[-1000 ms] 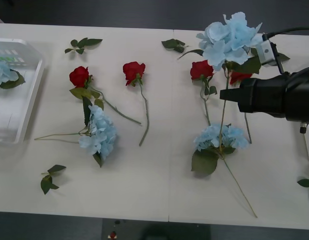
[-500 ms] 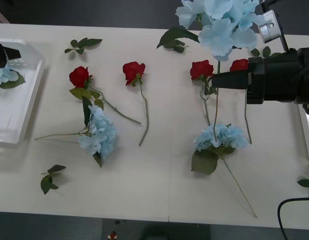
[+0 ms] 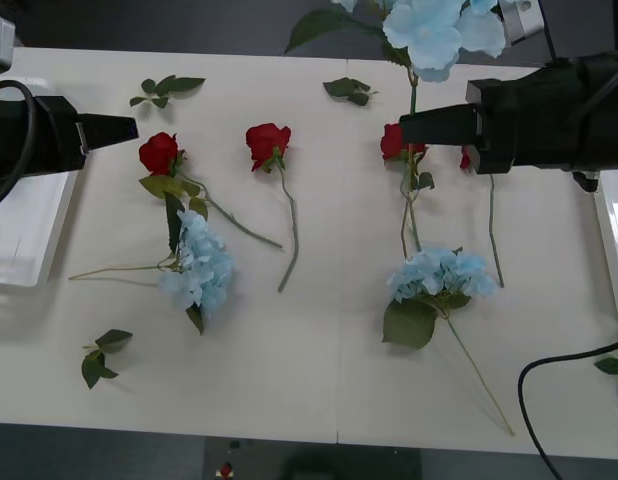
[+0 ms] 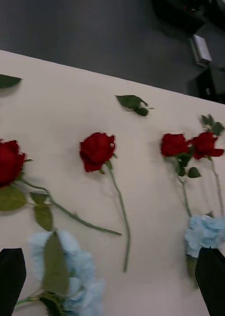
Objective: Put the red flowers into the right box and the blue flowers into the left box
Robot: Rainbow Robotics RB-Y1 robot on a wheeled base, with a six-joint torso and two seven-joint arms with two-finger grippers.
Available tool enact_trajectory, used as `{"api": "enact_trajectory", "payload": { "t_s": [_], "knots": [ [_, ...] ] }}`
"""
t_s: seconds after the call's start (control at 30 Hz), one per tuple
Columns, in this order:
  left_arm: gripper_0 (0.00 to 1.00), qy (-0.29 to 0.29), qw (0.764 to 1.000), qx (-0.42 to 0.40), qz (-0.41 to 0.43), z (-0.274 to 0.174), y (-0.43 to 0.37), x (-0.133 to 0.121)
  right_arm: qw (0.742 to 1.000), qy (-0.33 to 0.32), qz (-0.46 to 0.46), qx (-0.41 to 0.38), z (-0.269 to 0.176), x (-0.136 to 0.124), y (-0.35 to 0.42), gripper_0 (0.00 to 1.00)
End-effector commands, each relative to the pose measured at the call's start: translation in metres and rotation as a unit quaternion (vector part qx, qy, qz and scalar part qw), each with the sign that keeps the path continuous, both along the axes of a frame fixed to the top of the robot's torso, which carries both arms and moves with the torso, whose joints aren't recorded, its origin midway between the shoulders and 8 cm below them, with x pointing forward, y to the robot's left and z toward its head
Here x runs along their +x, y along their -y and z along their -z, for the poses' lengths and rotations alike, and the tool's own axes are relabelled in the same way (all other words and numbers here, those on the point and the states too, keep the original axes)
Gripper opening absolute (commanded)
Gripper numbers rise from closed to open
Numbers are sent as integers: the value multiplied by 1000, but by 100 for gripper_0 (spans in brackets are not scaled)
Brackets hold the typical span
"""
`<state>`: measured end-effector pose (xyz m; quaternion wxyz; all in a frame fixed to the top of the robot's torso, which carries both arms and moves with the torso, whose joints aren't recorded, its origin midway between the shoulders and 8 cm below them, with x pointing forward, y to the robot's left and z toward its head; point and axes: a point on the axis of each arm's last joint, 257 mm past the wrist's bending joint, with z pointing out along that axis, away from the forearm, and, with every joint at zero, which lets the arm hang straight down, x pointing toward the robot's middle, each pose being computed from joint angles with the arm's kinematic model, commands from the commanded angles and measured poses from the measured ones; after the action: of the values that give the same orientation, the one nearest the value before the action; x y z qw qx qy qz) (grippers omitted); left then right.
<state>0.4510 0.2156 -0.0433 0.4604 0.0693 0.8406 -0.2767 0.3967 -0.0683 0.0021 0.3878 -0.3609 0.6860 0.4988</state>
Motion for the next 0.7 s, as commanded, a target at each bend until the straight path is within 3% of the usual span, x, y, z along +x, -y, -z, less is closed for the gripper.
{"api": "enact_trajectory", "payload": {
  "t_s": [0.03,0.3,0.7],
  "knots": [
    [100,20,997,-28,64,-15,52,-27,1000,7,-22,18,-23,1,-16,0],
    [100,14,982,-68,173,-21,137,-76,998,-16,-37,41,-43,15,-39,0],
    [100,37,967,-94,232,-17,212,-92,996,-45,-38,69,-58,27,-72,0]
  ]
}}
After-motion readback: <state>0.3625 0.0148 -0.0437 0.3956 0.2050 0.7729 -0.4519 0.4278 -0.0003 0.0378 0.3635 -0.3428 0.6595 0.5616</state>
